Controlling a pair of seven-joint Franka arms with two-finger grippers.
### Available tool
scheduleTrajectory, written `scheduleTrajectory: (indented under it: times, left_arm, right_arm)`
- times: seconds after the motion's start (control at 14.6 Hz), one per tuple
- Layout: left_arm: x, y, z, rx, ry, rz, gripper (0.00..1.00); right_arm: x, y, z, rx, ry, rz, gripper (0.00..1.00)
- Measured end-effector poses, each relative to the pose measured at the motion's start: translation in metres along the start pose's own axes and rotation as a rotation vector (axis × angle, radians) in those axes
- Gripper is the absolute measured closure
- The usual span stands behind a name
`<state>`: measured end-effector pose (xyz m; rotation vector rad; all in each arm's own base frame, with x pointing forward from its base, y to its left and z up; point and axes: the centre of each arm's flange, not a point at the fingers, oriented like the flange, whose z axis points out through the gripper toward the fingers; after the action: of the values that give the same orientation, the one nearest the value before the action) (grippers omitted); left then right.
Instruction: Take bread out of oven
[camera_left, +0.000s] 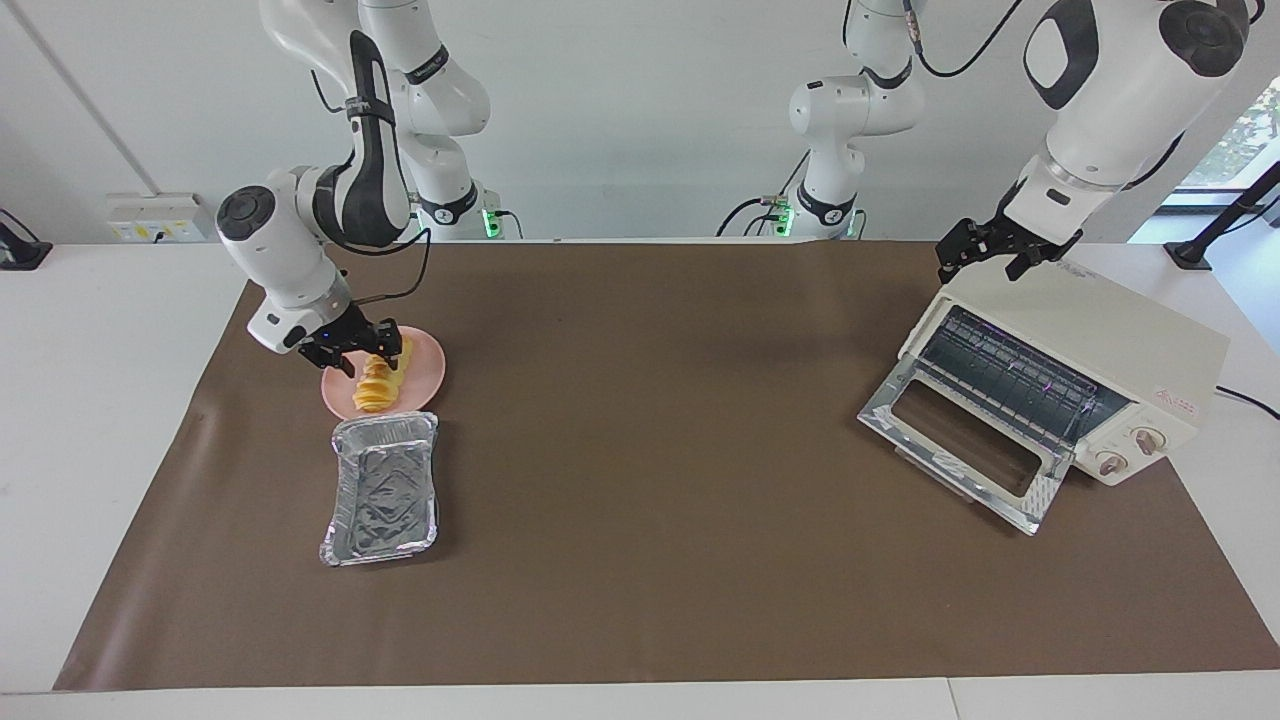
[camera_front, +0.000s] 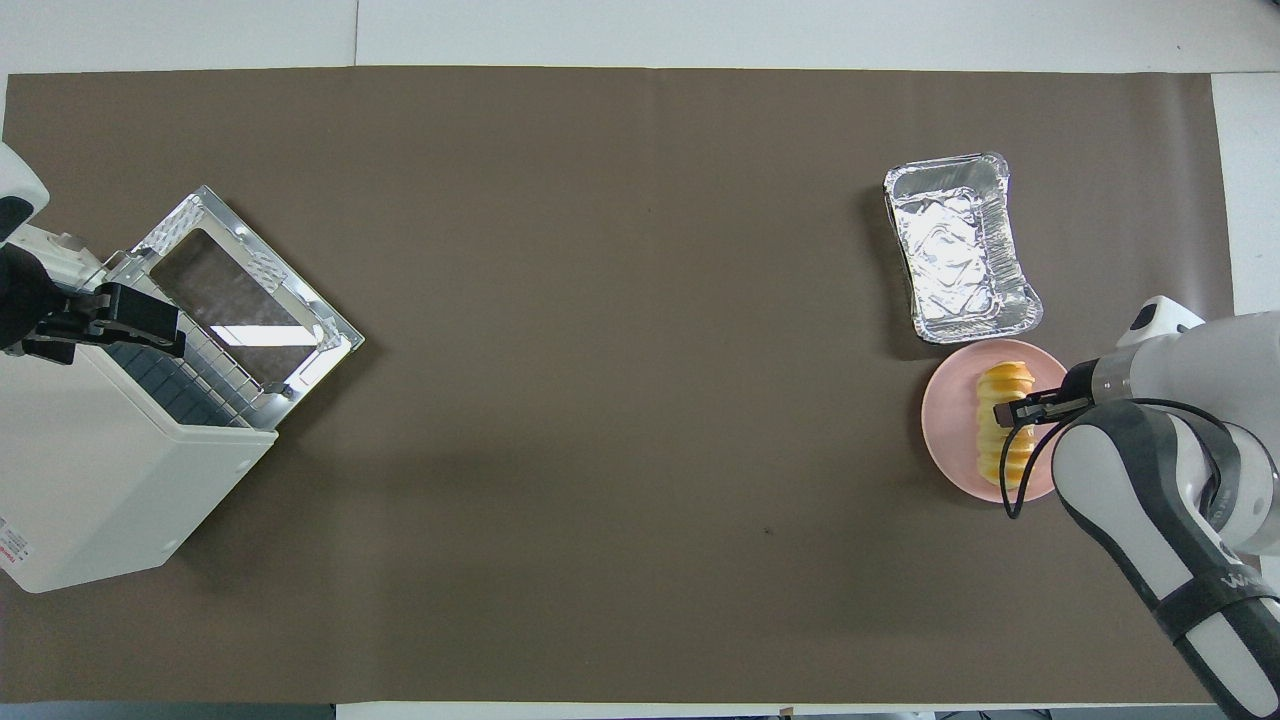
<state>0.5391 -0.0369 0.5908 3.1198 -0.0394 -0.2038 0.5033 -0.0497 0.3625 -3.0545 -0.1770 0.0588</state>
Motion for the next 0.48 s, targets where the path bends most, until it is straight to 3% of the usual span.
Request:
scheduleTrajectory:
  times: [0.07, 0.14, 0.34, 0.48]
  left_arm:
    - [0.000, 0.000, 0.000, 0.000, 0.000, 0.000, 0.00]
    - [0.000, 0.000, 0.000, 0.000, 0.000, 0.000, 0.00]
    - [0.000, 0.000, 0.000, 0.000, 0.000, 0.000, 0.00]
    - [0.000, 0.000, 0.000, 0.000, 0.000, 0.000, 0.00]
  right_arm:
    - [0.010, -0.002, -0.022, 0.001, 0.006, 0.006, 0.04]
    - [0.020, -0.003, -0.047, 0.000, 0.021, 0.004, 0.00]
    - [0.038, -0.008, -0.107, -0.007, 0.073, -0.007, 0.00]
    - [0.038, -0.011, -0.132, -0.005, 0.069, -0.011, 0.00]
